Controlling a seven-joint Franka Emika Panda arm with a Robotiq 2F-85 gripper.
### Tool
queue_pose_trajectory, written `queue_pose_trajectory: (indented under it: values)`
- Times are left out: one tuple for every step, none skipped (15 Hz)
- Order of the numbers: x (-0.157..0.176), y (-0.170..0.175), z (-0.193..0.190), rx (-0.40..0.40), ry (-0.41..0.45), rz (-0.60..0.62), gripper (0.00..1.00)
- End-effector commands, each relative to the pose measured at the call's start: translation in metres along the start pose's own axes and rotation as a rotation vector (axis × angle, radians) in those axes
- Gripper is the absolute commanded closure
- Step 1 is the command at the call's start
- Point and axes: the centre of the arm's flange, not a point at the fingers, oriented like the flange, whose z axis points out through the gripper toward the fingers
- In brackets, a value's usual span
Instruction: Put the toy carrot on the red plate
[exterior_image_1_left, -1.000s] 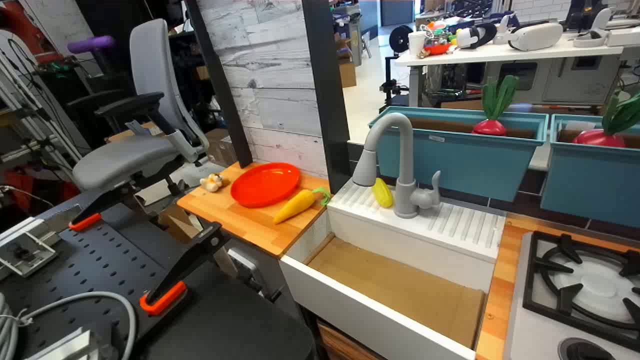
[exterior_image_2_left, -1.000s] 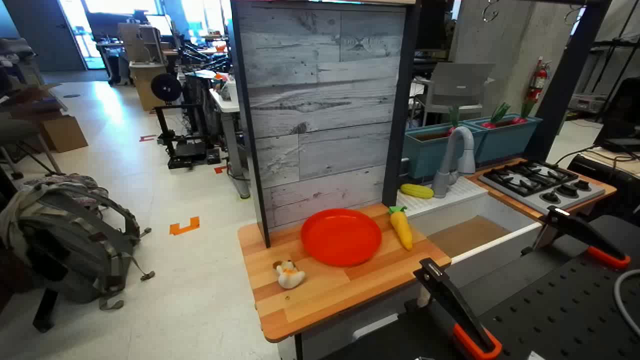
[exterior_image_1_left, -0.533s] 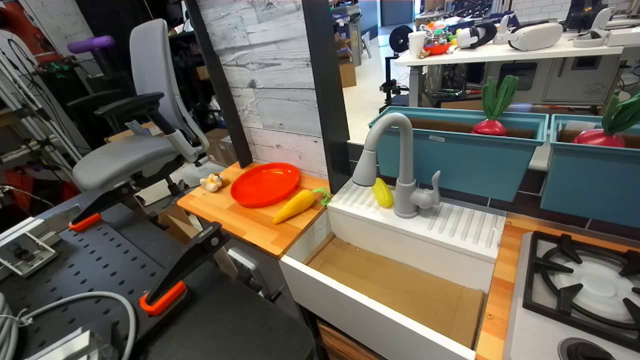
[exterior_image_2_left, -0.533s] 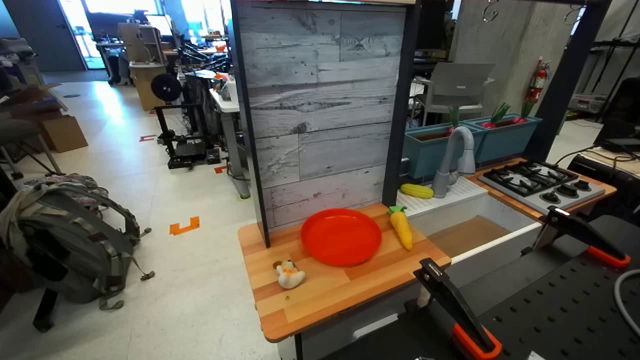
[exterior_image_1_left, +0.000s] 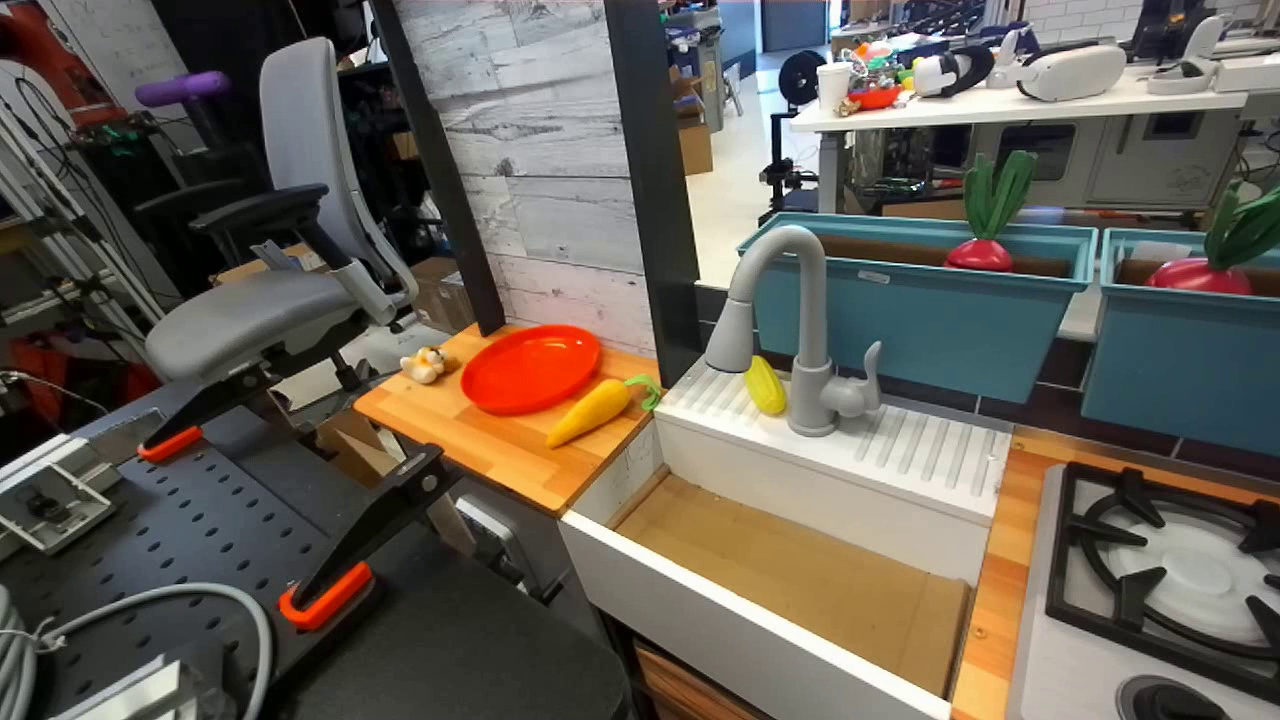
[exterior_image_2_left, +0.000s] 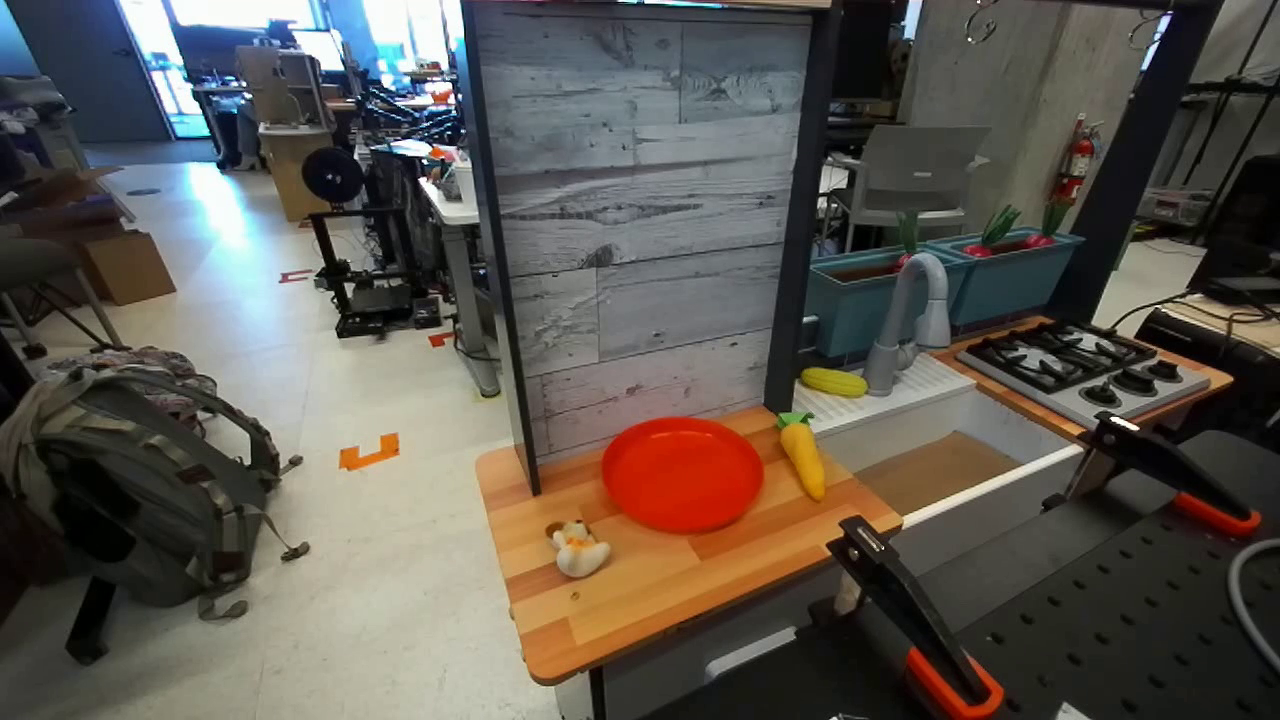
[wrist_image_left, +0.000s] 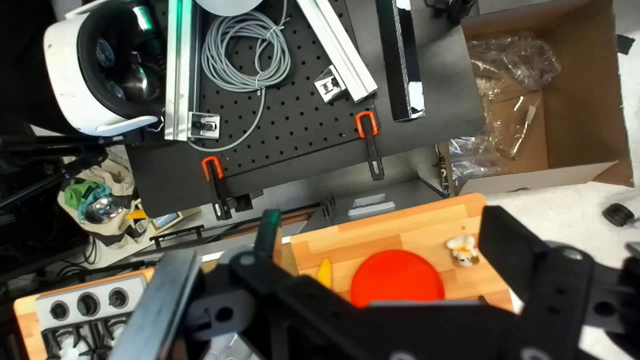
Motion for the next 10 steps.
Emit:
queue_pose_trajectory:
  values:
    - [0.023, 0.011, 0.021, 0.024, -0.042, 0.025, 0.00]
    - [0.030, 0.015, 0.028, 0.028, -0.056, 0.039, 0.00]
    - [0.037, 0.019, 0.037, 0.031, -0.068, 0.056, 0.00]
    - [0.044, 0.021, 0.045, 0.035, -0.073, 0.070, 0.00]
    - [0.051, 0.023, 0.055, 0.035, -0.074, 0.088, 0.00]
    - [0.058, 0.024, 0.064, 0.037, -0.068, 0.105, 0.00]
    - [0.063, 0.024, 0.074, 0.037, -0.056, 0.126, 0.00]
    - [0.069, 0.025, 0.084, 0.034, -0.036, 0.155, 0.00]
    - [0.076, 0.025, 0.095, 0.030, -0.013, 0.181, 0.00]
    - [0.082, 0.024, 0.105, 0.032, 0.004, 0.201, 0.00]
